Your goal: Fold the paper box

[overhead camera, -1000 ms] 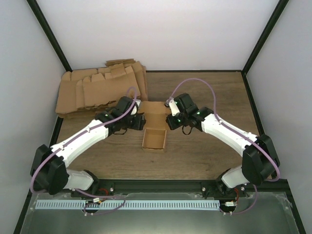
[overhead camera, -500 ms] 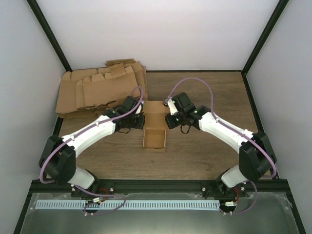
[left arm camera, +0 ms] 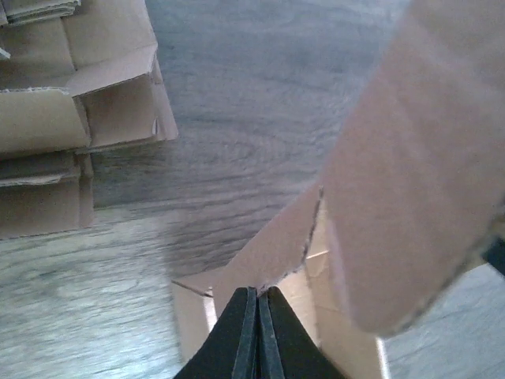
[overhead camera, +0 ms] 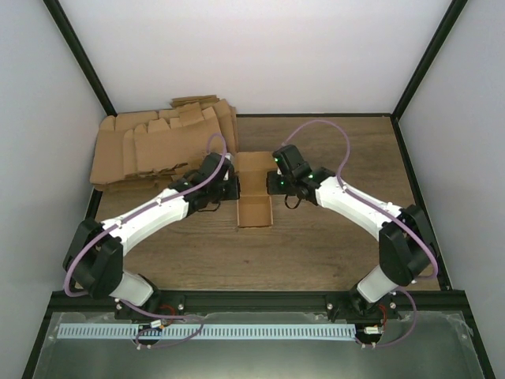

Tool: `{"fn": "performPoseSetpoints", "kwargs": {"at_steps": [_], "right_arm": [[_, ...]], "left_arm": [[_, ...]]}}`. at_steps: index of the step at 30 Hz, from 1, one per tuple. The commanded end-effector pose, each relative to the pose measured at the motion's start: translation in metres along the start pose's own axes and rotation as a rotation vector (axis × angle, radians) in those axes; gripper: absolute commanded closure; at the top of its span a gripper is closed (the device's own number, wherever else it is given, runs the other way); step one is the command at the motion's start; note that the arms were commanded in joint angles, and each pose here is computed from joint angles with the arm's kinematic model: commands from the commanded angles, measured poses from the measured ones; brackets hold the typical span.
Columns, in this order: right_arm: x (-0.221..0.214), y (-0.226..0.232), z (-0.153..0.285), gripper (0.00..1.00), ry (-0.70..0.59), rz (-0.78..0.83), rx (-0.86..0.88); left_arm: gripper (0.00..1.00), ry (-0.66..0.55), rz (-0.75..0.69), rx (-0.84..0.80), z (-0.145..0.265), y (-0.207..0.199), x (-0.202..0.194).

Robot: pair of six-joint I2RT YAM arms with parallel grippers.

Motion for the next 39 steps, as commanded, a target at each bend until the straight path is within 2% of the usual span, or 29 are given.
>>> {"fn": "performPoseSetpoints", "kwargs": {"at_steps": [1,5,11,16,22,28,39], "right_arm": [[0.009,0.005,0.007,0.99,-0.162,-0.207,0.004],[0.004,0.006,0.009,0.99,-0.240,-0.218,-0.006],[-0.007,0.003,-0.002,0.99,-0.281,-0.181,0.004],[-0.016,0.000,-0.008,0.99,-0.288,-0.164,0.019],[-0.027,-0.002,-0.018,0.99,-0.237,-0.121,0.033],[-0.042,-0.009,-0.020,0.99,-0.227,-0.109,0.035],[-0.044,-0.002,-0.008,0.99,-0.276,-0.045,0.063]], "left_arm": [[0.96,-0.154,0.174,-0.049,0.006,-0.012,0.007],[0.96,-0.202,0.215,-0.072,0.002,-0.016,-0.004],[0.96,-0.201,0.245,-0.077,-0.015,-0.012,-0.022],[0.96,-0.188,0.250,-0.041,-0.023,-0.008,-0.027],[0.96,-0.149,0.269,-0.041,-0.030,-0.005,-0.034],[0.96,-0.120,0.351,-0.044,-0.034,0.001,-0.044],[0.96,-0.105,0.412,-0.094,-0.029,-0.016,-0.029]]}}
Point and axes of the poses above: each gripper's point midway between its finger pads, its own z axis back along the fingers, its own y axis along the line the jaws close on, x = y × z, the point moved 10 cm from there along z, back along the fingers, and after that the axes turned 1 degree about z, right-handed, at the moved point
